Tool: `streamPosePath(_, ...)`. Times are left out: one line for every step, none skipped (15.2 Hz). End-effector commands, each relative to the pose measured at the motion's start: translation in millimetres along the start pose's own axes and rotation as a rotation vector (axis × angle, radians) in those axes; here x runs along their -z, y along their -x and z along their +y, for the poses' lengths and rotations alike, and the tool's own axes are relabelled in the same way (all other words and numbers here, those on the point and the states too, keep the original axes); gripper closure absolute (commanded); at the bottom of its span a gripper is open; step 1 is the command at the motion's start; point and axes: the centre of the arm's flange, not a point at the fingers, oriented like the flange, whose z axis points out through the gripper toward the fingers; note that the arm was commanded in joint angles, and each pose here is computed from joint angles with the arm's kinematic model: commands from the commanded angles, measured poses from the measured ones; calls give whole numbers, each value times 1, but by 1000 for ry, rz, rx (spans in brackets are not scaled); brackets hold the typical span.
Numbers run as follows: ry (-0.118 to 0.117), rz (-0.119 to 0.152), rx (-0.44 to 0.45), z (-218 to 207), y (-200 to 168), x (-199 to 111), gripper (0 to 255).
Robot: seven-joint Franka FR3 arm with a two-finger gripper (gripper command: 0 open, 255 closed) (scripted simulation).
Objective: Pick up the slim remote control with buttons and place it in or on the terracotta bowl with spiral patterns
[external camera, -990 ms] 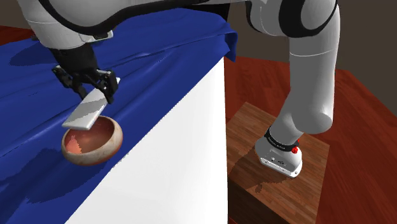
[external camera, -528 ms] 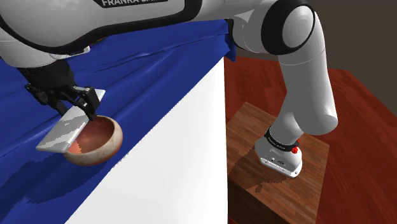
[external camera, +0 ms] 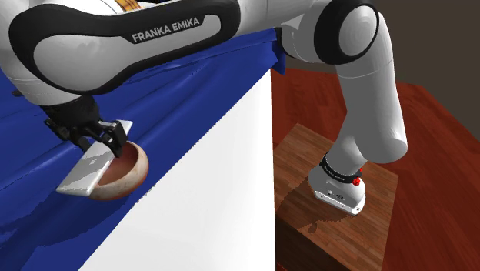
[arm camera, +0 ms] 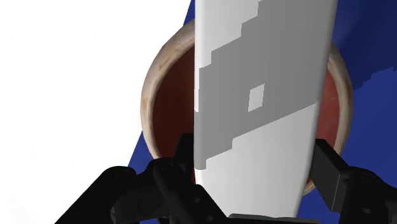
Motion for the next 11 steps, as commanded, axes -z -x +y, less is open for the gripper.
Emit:
streamPosePath(-1, 0, 0, -1, 0, -11, 255)
streamPosePath(-1, 0, 0, -1, 0, -16, 255)
streamPosePath(-1, 0, 0, -1, 0, -20, 255)
streamPosePath(-1, 0, 0, -1, 0, -20, 255)
streamPosePath(-1, 0, 0, -1, 0, -20, 255)
streamPosePath(-1, 0, 0, -1, 0, -20, 255)
streamPosePath(-1, 0, 0, -1, 0, -20, 255)
streamPosePath(-1, 0, 0, -1, 0, -20, 255)
streamPosePath(-1, 0, 0, -1, 0, -20, 255)
streamPosePath(-1, 0, 0, -1, 0, -20, 255)
streamPosePath(-1, 0, 0, -1, 0, -20, 0)
